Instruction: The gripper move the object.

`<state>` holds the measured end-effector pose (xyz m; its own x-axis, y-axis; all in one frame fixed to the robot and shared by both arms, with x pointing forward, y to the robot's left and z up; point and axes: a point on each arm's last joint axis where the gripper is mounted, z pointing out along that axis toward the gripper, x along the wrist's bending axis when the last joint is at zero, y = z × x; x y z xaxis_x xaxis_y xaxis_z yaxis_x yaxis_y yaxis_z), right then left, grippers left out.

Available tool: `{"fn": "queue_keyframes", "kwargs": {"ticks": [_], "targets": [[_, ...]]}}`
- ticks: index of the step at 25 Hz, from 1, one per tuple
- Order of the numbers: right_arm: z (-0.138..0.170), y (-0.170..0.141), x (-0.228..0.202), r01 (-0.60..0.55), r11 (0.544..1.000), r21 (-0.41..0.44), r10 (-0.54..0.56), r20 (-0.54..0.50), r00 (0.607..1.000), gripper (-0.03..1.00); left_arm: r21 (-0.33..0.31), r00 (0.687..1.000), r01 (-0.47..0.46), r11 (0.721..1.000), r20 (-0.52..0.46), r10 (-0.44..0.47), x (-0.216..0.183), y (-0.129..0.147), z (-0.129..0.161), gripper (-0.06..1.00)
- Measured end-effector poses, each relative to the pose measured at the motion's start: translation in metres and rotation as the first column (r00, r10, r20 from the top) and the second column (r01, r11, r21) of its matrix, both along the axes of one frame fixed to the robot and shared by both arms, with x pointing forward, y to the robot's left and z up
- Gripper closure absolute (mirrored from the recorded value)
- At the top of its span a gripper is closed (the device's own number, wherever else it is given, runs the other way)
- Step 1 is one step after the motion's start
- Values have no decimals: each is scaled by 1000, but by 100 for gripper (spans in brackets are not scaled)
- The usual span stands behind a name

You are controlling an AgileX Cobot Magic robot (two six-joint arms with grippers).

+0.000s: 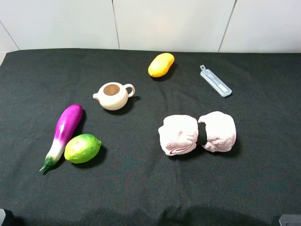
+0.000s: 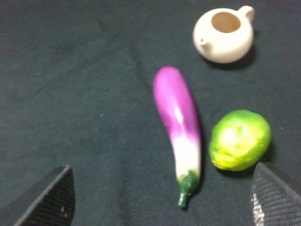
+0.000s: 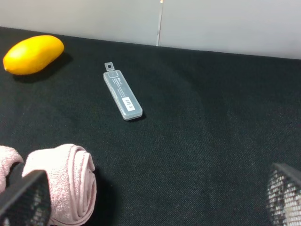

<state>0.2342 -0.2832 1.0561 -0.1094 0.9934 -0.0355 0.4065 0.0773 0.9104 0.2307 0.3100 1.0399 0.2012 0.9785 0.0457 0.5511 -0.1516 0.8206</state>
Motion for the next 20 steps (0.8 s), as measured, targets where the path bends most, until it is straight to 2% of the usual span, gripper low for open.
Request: {"fn": "queue_keyframes", "kwargs": {"ticks": [4, 8, 14, 20], "targets": [[0, 0, 0, 0, 1000, 0, 0, 0, 1000, 27, 0, 993, -121, 993, 0, 121, -1, -1, 0, 15], [0, 0, 0, 0, 1000, 0, 0, 0, 1000, 27, 0, 985, -174, 985, 0, 174, -2, -2, 0, 15], [0, 0, 0, 0, 1000, 0, 0, 0, 1000, 27, 0, 973, -232, 973, 0, 232, -2, -2, 0, 15], [0, 0, 0, 0, 1000, 0, 0, 0, 1000, 27, 2, 970, -244, 970, 0, 244, -2, -2, 0, 15]]}}
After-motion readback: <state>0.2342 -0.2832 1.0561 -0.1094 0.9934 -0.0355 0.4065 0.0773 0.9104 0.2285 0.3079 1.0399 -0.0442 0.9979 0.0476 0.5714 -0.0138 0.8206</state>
